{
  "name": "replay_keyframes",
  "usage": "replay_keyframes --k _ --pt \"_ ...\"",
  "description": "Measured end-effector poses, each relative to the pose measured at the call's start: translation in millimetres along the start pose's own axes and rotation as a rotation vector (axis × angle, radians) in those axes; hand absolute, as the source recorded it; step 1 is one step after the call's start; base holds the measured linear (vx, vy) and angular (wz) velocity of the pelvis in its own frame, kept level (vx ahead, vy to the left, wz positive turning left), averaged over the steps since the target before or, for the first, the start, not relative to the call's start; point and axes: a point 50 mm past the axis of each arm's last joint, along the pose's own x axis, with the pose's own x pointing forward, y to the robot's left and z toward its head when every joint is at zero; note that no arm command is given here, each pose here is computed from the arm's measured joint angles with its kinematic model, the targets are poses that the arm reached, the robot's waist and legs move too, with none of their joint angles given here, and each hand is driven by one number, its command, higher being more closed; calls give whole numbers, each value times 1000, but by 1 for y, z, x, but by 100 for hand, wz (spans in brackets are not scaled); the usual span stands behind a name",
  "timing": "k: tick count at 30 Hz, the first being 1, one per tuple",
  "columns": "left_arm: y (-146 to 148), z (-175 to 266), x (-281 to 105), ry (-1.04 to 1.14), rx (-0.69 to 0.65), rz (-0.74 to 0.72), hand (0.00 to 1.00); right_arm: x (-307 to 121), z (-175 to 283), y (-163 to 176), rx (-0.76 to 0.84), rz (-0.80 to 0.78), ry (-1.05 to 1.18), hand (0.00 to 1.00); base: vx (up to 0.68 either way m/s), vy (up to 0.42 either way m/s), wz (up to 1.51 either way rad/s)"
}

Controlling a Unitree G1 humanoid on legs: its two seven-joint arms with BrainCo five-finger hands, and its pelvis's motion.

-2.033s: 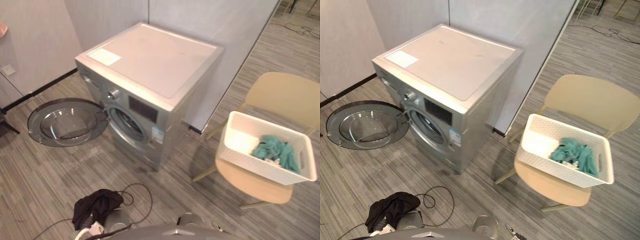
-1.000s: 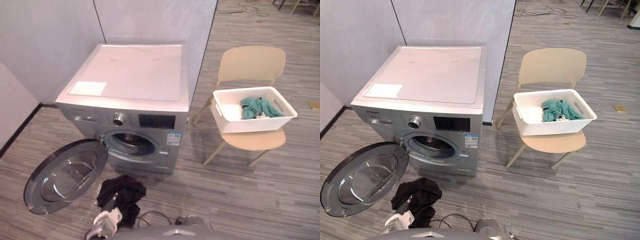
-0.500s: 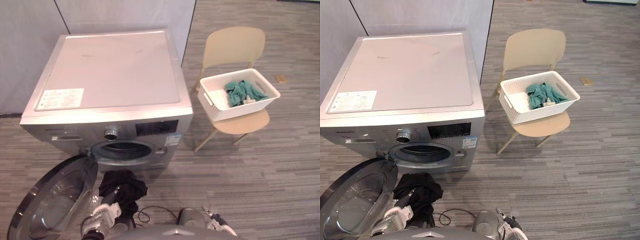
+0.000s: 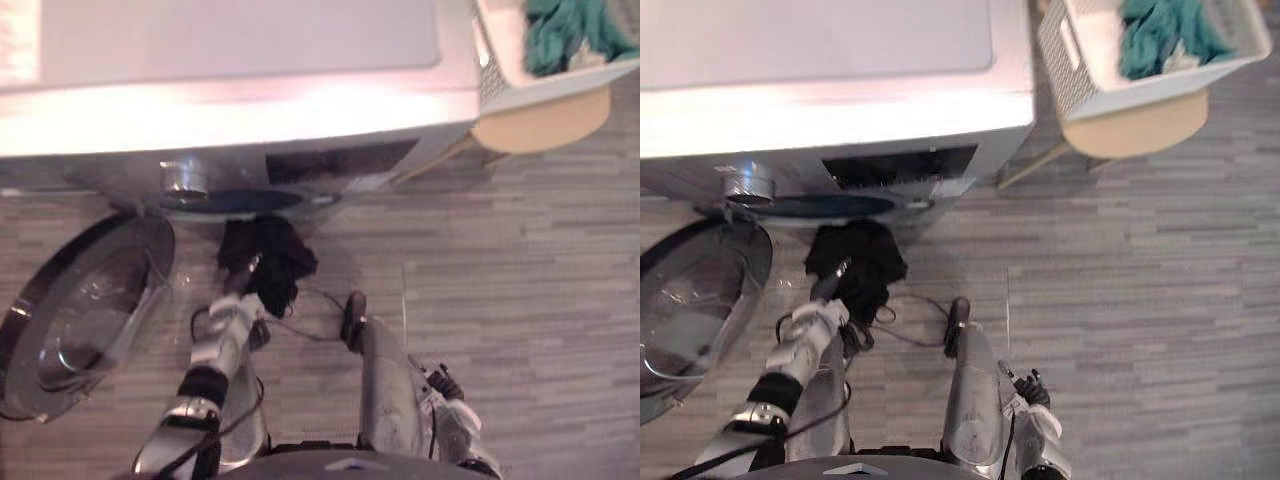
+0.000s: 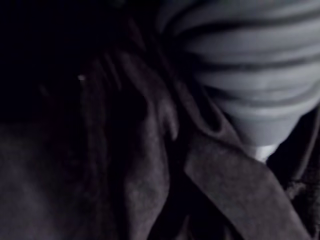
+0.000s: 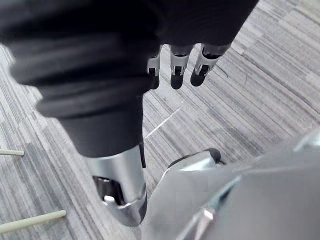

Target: Pick up the laundry basket with both hands and put the clothes into the washing machine.

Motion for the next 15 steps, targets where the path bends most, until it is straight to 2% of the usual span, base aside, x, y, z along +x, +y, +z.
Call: replay_keyframes --k 3,4,8,15 --pt "-3 49 12 -137 -61 28 100 0 6 1 12 -15 -30 0 -71 -32 -3" --pt "-5 78 16 -215 -89 37 100 0 7 1 21 -16 -35 0 -56 -32 0" --pt "-10 137 18 -368 -135 39 100 3 13 7 57 -22 -61 0 -72 -37 -13" --pt "-41 241 3 -605 -158 -52 100 4 17 12 108 -15 -85 0 -43 -21 -23"
